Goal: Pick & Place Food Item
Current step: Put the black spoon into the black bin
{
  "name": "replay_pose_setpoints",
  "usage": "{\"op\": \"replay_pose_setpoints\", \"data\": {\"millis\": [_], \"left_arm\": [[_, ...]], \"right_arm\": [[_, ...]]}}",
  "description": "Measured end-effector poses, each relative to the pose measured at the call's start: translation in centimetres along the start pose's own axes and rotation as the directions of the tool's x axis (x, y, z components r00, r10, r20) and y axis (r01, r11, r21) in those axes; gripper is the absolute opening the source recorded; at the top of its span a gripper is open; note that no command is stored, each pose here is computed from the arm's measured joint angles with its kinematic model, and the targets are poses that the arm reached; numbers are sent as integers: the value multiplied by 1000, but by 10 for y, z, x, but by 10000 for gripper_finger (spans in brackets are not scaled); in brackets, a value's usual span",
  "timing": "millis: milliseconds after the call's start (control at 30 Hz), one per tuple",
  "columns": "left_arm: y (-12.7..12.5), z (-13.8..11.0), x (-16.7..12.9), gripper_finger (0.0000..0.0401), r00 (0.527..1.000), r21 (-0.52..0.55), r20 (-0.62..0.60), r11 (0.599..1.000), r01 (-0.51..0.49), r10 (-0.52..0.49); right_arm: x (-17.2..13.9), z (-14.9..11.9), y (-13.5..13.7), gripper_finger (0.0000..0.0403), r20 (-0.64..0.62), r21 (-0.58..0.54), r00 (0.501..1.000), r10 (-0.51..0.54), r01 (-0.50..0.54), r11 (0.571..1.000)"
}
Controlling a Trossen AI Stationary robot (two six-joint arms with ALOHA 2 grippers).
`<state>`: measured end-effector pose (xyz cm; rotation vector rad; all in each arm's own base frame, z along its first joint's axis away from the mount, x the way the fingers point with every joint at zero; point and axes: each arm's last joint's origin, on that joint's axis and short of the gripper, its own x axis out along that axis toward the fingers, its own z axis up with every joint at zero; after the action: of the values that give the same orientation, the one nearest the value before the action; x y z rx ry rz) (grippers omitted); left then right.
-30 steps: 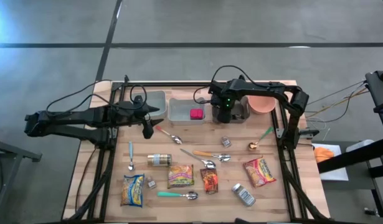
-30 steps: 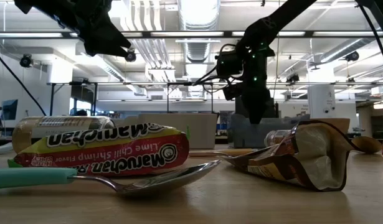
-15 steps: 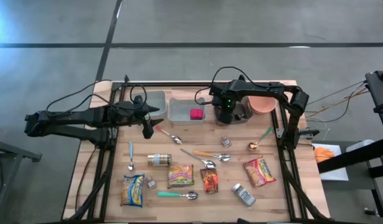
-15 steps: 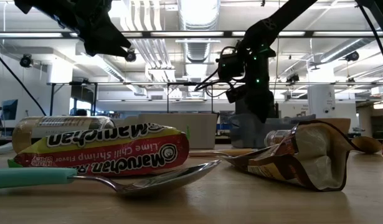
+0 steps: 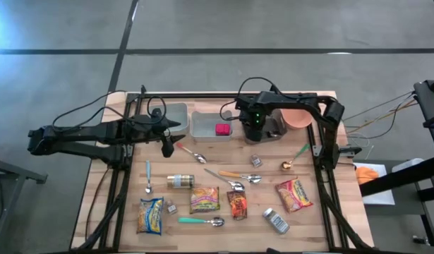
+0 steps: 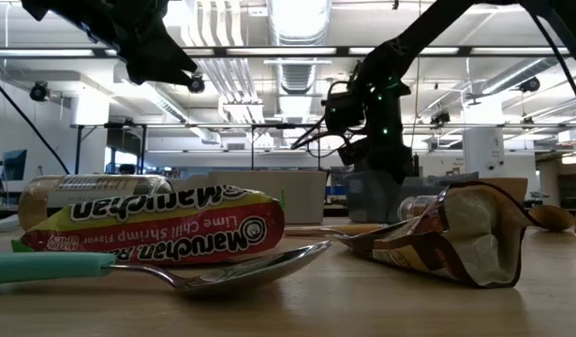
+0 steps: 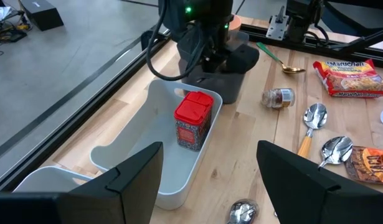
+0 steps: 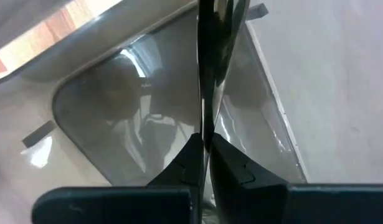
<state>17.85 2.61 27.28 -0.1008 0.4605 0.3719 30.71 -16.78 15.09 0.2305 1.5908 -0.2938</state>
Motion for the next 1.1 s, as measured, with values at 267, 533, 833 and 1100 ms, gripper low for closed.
{"op": "replay_pose_setpoints", "data": {"millis": [267, 533, 833, 1100], "left_arm": [[0, 0, 0, 262, 1000, 3, 0, 1000, 0, 0], [0, 0, 0, 262, 1000, 6, 0, 1000, 0, 0], [0, 0, 0, 262, 1000, 6, 0, 1000, 0, 0], [0, 0, 0, 262, 1000, 6, 0, 1000, 0, 0]], "right_arm": [[-4, 5, -1, 9, 16, -15, 1000, -1, 1, 1000], [2, 6, -1, 8, 6, -14, 1000, 18, -18, 1000], [5, 6, -1, 8, -6, 11, 1000, 28, -28, 1000], [5, 6, -1, 8, -9, 43, 1000, 30, -29, 999]]}}
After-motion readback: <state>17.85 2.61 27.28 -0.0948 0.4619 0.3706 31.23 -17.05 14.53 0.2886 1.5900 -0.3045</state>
